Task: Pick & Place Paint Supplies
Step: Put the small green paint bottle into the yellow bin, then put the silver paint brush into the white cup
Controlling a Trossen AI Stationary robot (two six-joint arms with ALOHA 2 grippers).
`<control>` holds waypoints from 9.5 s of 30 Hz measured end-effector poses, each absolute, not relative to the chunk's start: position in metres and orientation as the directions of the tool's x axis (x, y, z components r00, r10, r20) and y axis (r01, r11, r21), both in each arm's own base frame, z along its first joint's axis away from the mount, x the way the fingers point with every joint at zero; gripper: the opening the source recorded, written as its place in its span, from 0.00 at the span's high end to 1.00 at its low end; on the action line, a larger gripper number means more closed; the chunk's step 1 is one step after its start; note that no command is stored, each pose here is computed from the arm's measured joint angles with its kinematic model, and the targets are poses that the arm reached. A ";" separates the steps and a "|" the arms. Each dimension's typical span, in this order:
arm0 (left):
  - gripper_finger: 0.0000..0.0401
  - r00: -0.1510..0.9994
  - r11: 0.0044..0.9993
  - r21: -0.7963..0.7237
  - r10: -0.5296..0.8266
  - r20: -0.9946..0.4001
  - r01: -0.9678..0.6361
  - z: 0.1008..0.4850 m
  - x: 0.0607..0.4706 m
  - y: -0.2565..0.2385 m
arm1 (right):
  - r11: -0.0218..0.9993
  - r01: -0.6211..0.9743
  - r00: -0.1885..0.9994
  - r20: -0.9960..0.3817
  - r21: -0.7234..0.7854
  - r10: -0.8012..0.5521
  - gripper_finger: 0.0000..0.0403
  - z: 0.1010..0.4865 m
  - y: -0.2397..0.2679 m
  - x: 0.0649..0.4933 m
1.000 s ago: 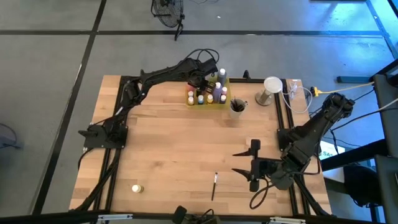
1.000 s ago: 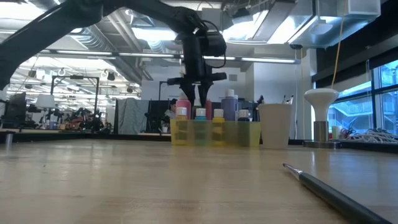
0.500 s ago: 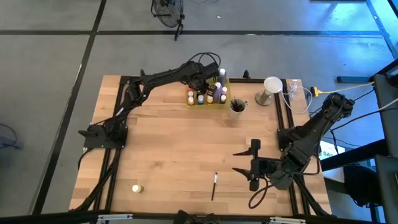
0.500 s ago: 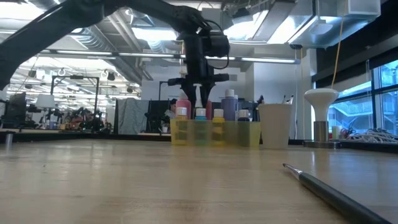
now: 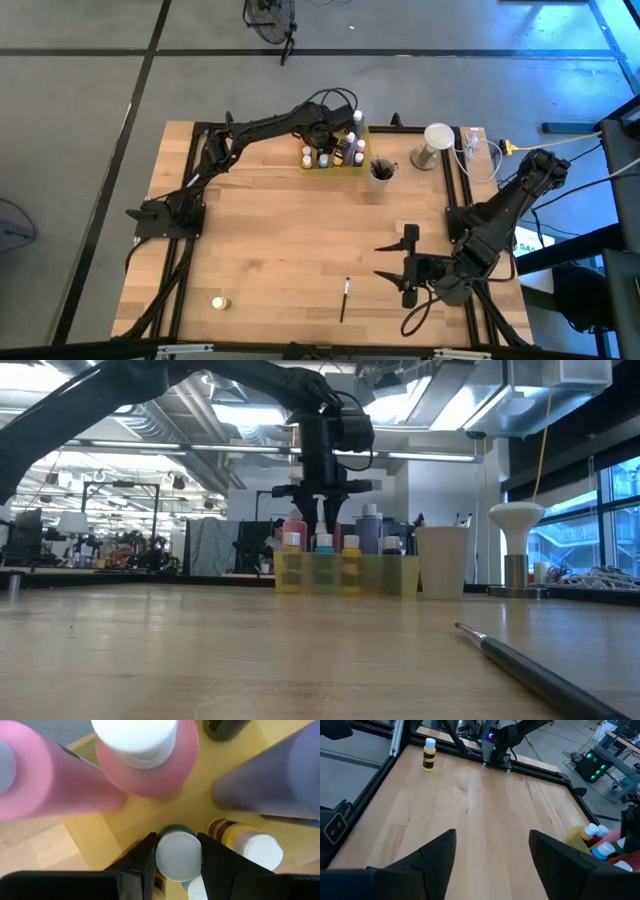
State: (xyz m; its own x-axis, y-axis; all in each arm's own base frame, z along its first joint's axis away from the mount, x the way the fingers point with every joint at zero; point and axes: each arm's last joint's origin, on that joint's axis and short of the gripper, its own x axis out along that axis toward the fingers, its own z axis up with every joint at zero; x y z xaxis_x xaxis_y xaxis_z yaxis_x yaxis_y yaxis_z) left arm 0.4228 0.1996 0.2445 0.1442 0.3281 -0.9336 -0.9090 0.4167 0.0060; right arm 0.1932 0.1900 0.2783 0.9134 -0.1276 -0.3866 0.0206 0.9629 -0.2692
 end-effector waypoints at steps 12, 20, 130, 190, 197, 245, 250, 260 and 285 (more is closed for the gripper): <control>0.71 0.129 0.417 0.007 0.296 -0.946 -0.909 0.234 0.425 0.201 | 0.964 0.002 0.916 -0.387 -0.267 -0.110 0.37 0.278 0.194 0.189; 0.61 0.126 0.433 0.009 0.283 -0.951 -0.901 0.229 0.427 0.200 | 0.963 0.002 0.915 -0.387 -0.268 -0.110 0.37 0.278 0.194 0.189; 0.68 0.821 0.938 0.141 0.344 -0.456 -0.315 0.280 0.135 -0.040 | 0.432 0.841 0.335 -0.941 0.325 0.055 0.37 0.282 0.157 0.347; 0.68 0.862 0.980 -0.033 -0.188 -0.470 0.196 0.266 0.111 -0.044 | 0.005 0.996 0.084 -0.994 0.085 0.073 0.44 0.137 0.176 0.368; 0.68 0.861 0.980 -0.033 -0.188 -0.472 0.196 0.266 0.111 -0.044 | -0.042 0.998 0.057 -0.992 0.053 0.115 0.44 0.136 0.177 0.368; 0.68 0.843 0.972 -0.087 -0.234 -0.485 0.220 0.250 0.113 -0.046 | -0.059 0.998 -0.016 -0.989 -0.025 0.144 0.99 0.128 0.179 0.364; 0.68 0.840 0.957 -0.100 -0.288 -0.459 0.273 0.253 0.111 -0.047 | 0.013 1.000 0.012 -0.996 0.013 0.088 0.99 0.133 0.180 0.366; 0.68 0.861 0.955 -0.106 -0.295 -0.414 0.276 0.258 0.103 -0.044 | 0.191 0.974 0.147 -0.983 0.124 -0.113 1.00 0.191 0.186 0.387; 0.68 0.874 0.956 -0.104 -0.295 -0.387 0.276 0.261 0.099 -0.042 | 0.536 0.843 0.487 -0.357 -0.048 -0.797 1.00 0.309 0.182 0.334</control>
